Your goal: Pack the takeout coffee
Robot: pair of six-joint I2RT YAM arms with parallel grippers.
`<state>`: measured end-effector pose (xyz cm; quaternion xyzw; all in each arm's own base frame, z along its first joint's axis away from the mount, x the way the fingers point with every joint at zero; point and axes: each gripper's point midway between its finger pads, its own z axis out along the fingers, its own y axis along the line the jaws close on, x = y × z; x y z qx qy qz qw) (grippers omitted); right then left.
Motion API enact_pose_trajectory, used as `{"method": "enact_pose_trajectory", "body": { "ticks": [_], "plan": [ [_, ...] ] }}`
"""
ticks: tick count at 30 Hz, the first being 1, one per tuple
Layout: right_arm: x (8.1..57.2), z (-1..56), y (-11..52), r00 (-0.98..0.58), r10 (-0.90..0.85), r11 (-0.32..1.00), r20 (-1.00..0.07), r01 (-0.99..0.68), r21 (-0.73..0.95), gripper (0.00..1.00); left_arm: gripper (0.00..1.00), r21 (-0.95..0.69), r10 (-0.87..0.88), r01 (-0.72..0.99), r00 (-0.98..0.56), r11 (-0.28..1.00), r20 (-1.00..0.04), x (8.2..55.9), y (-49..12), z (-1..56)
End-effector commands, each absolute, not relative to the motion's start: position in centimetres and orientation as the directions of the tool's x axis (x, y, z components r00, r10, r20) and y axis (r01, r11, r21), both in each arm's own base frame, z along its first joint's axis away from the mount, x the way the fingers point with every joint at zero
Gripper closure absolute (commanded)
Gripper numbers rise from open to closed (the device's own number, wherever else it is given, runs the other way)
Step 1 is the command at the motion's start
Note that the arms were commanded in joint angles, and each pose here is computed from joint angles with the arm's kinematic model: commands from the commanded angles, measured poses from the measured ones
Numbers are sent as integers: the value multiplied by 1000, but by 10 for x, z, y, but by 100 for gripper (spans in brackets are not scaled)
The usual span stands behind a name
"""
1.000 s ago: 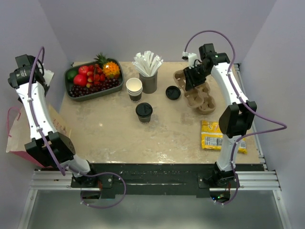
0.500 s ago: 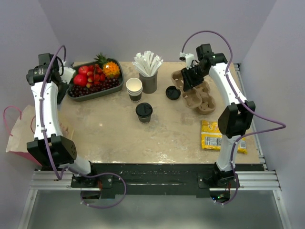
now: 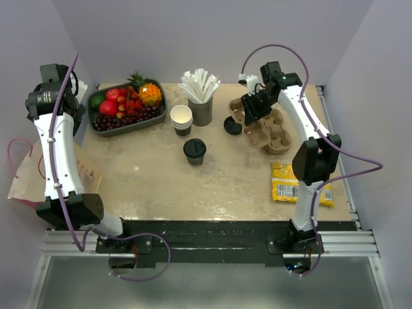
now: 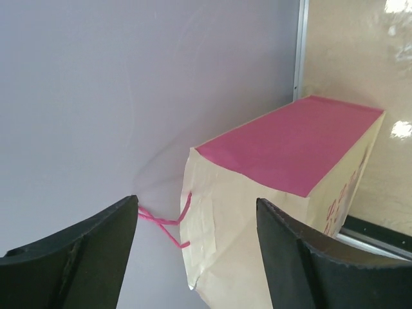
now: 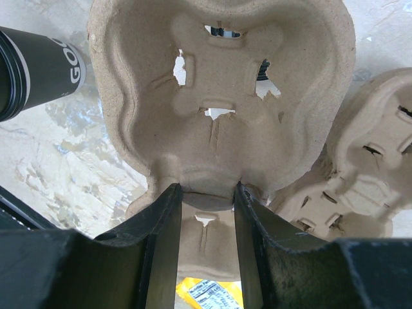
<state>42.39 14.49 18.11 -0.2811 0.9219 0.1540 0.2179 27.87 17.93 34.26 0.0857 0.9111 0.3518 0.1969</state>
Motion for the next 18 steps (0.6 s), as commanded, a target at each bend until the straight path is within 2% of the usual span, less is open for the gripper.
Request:
{"method": "enact_pose_trajectory", "body": {
  "ticks": [1,5,9,18],
  "plan": [
    [430,184,151,-736,-446,792,-509,-590,158,100,21,712,215,26,-960,702,-177,250,207,328],
    [430,182,156,-733,-455,787,-506,-597,156,100,21,696,146,4,-978,718,-146,242,231,317],
    [429,181,156,-732,-459,786,-502,-598,153,100,21,693,158,21,-978,721,-136,255,239,314],
    [429,181,155,-729,-468,788,-499,-600,137,100,35,632,122,26,-987,774,-108,273,242,284]
  ]
}}
